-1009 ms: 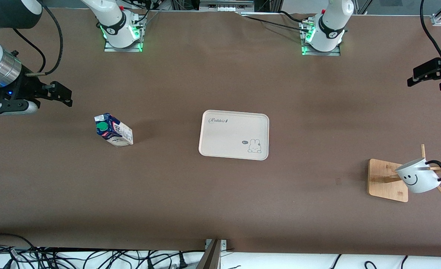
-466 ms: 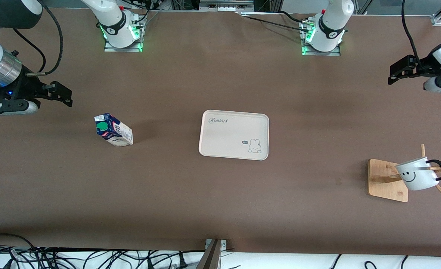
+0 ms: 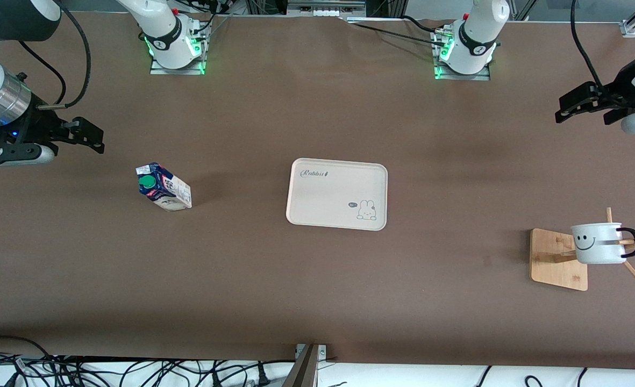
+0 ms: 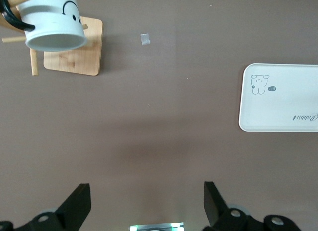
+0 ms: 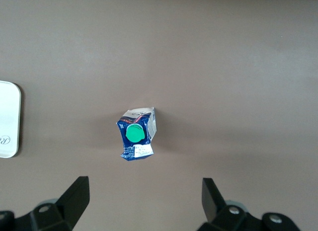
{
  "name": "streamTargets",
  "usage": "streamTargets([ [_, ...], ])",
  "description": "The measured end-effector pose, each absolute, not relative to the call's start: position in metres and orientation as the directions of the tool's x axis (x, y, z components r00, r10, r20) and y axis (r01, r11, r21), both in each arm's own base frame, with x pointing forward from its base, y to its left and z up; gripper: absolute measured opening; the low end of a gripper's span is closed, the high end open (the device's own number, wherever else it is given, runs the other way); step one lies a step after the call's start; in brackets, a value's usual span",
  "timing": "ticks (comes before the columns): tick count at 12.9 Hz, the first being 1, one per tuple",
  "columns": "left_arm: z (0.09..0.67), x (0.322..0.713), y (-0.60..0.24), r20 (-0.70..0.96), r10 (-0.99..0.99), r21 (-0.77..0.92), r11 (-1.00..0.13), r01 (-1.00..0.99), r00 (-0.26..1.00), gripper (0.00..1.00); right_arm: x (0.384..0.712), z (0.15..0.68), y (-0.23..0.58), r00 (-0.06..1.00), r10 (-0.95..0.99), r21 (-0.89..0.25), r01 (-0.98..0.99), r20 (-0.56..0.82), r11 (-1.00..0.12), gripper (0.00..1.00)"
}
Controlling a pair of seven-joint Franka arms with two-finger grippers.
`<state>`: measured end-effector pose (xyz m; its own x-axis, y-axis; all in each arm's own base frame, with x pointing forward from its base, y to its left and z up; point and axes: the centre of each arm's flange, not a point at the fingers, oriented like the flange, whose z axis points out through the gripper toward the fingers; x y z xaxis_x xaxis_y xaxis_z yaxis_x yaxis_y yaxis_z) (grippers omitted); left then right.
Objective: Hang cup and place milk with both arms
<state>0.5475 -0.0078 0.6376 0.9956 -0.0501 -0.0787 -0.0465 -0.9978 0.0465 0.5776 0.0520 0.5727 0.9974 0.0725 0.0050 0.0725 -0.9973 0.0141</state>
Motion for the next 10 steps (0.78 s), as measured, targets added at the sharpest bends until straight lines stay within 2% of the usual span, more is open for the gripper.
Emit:
streamTargets([
  [10, 0.631, 0.549, 0.03, -0.09, -0.021, 0.051, -0.999, -0.016, 0.996, 1.0, 0.578, 0.573, 0.052, 0.997, 0.072, 0.014, 0.072, 0.005, -0.997, 1.0],
])
